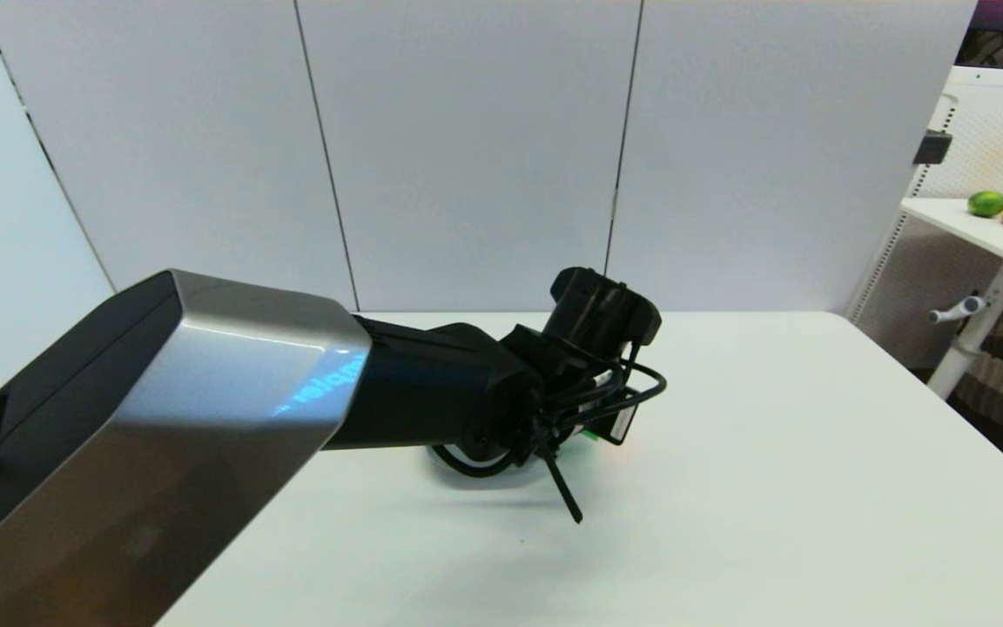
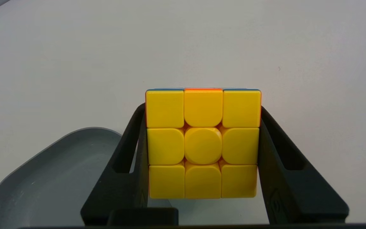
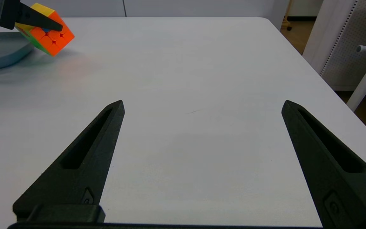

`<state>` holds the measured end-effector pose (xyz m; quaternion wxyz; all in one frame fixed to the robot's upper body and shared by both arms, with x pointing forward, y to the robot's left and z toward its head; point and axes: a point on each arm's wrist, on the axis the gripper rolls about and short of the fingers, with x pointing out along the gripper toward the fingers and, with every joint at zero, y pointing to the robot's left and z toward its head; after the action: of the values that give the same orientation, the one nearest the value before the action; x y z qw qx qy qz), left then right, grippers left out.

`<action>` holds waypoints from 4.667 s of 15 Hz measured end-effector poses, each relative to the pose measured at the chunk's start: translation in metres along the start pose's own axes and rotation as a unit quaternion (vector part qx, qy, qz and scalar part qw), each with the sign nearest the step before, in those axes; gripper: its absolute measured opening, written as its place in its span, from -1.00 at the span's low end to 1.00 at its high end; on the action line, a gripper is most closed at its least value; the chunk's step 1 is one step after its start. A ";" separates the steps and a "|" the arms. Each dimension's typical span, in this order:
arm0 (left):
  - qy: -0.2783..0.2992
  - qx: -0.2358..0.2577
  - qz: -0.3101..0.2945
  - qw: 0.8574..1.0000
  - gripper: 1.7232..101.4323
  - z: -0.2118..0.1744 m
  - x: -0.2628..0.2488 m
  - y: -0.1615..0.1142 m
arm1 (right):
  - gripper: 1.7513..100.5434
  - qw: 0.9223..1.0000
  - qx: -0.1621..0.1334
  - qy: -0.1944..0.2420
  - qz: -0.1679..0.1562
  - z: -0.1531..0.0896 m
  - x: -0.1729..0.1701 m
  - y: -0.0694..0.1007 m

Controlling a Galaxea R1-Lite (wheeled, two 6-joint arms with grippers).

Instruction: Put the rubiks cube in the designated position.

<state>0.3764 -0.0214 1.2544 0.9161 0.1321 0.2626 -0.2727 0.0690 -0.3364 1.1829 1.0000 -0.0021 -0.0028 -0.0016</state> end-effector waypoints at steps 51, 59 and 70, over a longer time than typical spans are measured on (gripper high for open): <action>-0.244 -0.078 0.262 0.930 0.93 -0.316 -0.333 0.108 | 0.95 1.000 0.000 0.000 0.000 0.000 0.000 0.000; -0.259 -0.090 0.263 0.925 0.93 -0.321 -0.332 0.107 | 0.95 1.000 0.000 0.000 0.000 0.000 0.000 0.000; -0.259 -0.091 0.263 0.925 0.93 -0.321 -0.332 0.107 | 0.95 1.000 -0.002 0.001 0.000 0.000 0.000 0.000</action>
<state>0.0688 0.3323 1.1828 0.9990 0.0378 -0.0040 -0.0218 0.0690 -0.3364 1.1827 1.0000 -0.0043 -0.0020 -0.0014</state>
